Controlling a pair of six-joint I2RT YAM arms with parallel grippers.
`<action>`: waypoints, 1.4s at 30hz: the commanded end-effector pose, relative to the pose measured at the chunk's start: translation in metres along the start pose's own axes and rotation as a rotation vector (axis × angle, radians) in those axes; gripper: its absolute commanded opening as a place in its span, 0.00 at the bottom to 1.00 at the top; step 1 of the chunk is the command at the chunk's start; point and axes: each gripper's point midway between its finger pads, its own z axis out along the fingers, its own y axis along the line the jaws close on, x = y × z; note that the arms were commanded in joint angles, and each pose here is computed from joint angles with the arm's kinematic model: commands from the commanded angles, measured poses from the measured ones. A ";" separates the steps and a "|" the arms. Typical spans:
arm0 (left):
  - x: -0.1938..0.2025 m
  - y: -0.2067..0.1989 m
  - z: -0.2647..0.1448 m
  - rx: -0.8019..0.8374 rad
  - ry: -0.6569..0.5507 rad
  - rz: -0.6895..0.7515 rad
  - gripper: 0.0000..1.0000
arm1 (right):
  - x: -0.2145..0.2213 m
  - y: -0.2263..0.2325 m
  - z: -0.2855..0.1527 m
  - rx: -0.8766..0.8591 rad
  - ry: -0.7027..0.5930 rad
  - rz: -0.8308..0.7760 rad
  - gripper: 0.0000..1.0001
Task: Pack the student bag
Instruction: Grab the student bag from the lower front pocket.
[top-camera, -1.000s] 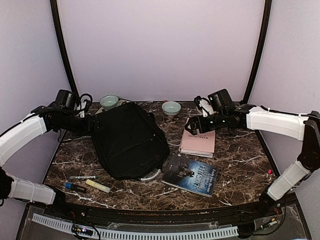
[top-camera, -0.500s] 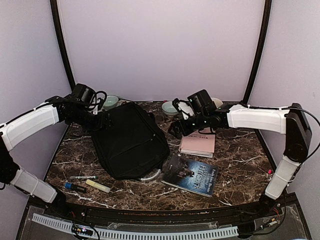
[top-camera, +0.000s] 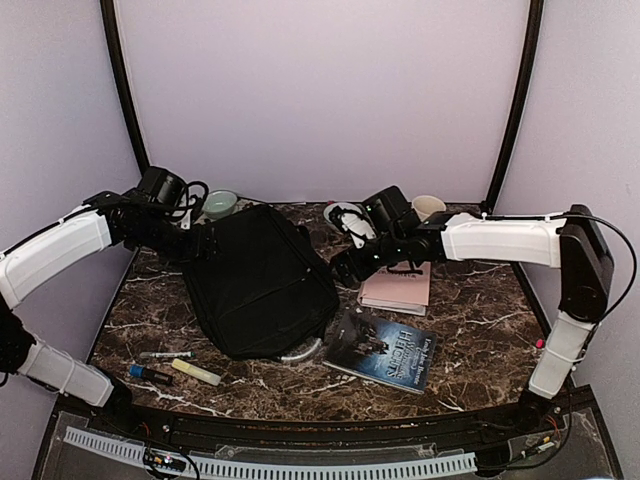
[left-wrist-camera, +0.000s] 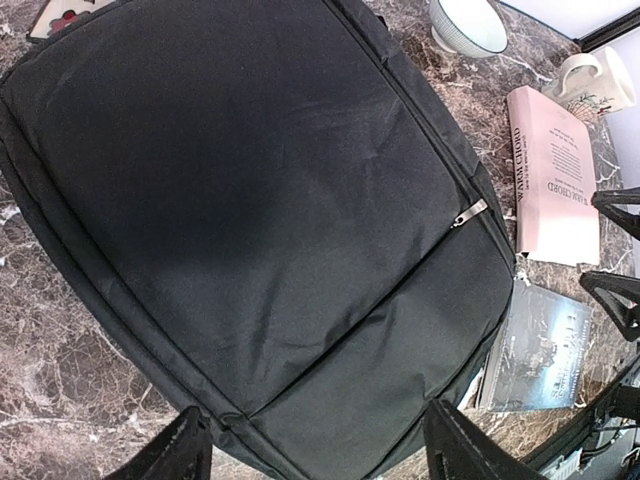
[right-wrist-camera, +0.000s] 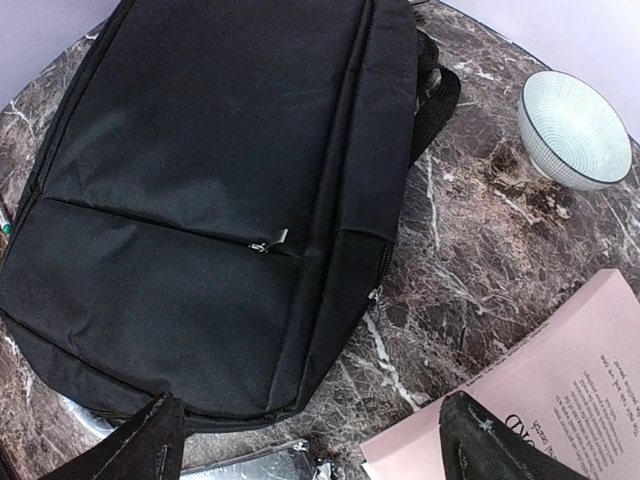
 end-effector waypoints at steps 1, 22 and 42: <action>0.007 -0.001 -0.008 0.009 -0.002 -0.004 0.75 | -0.012 0.009 0.007 -0.027 -0.031 -0.021 0.88; 0.008 -0.010 -0.009 0.045 -0.039 0.008 0.75 | -0.018 0.023 0.035 -0.107 -0.060 0.052 0.88; -0.036 -0.047 0.015 0.093 -0.048 -0.068 0.70 | -0.011 0.044 0.071 -0.252 -0.036 0.176 0.80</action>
